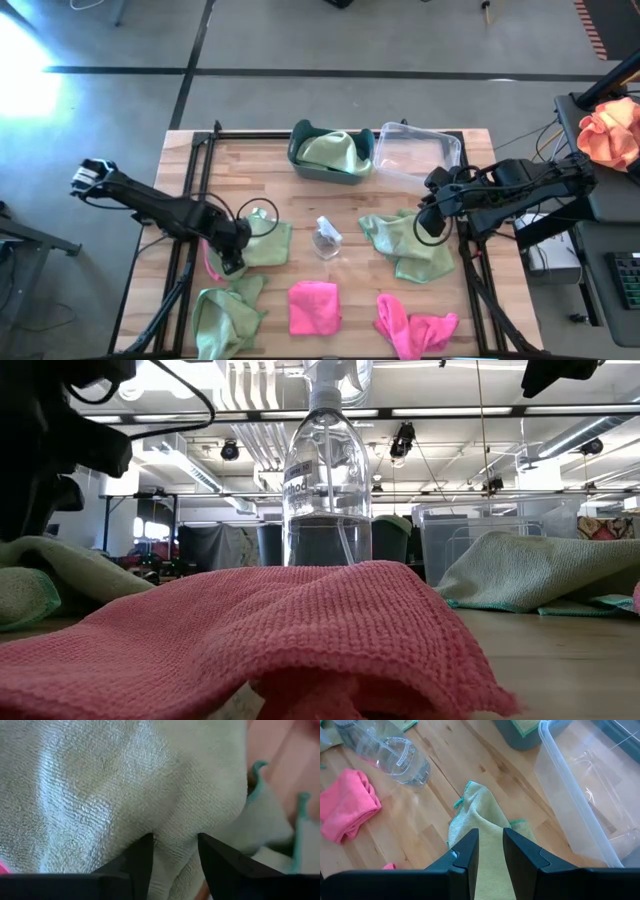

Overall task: Sort microfiber towel by color & place in baskets
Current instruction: Put the top left green microfiber cloth into the blue bin

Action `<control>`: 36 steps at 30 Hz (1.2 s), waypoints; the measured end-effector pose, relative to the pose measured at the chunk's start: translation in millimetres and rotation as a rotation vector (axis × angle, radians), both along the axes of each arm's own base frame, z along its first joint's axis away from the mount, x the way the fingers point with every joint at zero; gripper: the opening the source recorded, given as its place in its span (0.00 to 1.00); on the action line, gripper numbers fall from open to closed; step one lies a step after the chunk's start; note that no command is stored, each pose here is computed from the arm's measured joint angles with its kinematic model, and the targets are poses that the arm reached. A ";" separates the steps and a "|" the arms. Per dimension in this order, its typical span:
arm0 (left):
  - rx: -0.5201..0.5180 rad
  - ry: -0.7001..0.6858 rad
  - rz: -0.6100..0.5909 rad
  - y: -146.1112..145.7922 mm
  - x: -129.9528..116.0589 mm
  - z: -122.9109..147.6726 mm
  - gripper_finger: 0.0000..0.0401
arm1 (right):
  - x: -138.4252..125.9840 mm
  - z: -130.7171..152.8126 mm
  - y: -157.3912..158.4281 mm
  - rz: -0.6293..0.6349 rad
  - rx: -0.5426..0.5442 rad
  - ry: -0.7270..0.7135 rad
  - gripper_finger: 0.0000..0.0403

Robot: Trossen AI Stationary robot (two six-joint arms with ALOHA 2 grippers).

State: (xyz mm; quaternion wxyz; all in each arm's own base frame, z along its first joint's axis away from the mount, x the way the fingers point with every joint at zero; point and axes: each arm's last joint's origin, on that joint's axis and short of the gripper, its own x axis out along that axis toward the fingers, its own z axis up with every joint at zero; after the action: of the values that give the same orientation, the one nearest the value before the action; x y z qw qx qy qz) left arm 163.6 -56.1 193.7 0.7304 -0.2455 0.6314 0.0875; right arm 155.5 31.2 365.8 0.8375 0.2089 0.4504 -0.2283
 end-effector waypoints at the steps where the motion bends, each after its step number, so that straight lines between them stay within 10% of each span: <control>1: 0.006 0.005 -0.008 -0.2 1.0 -1.4 0.37 | 0.0 0.0 0.0 0.000 0.000 0.000 0.20; 17: 0.104 0.053 -0.136 -8.2 31.1 -35.2 0.50 | 0.0 0.0 0.0 0.000 0.002 0.000 0.20; 36: 0.312 0.055 -0.115 -6.7 46.5 -46.3 0.42 | 0.0 0.0 0.1 0.008 -0.002 0.002 0.20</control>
State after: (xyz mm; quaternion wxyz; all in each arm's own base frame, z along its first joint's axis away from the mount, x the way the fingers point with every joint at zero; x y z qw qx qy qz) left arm 210.1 -62.8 147.5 0.7458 -0.0901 0.6430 0.1493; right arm 155.5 31.3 365.8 0.8380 0.2062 0.4519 -0.2258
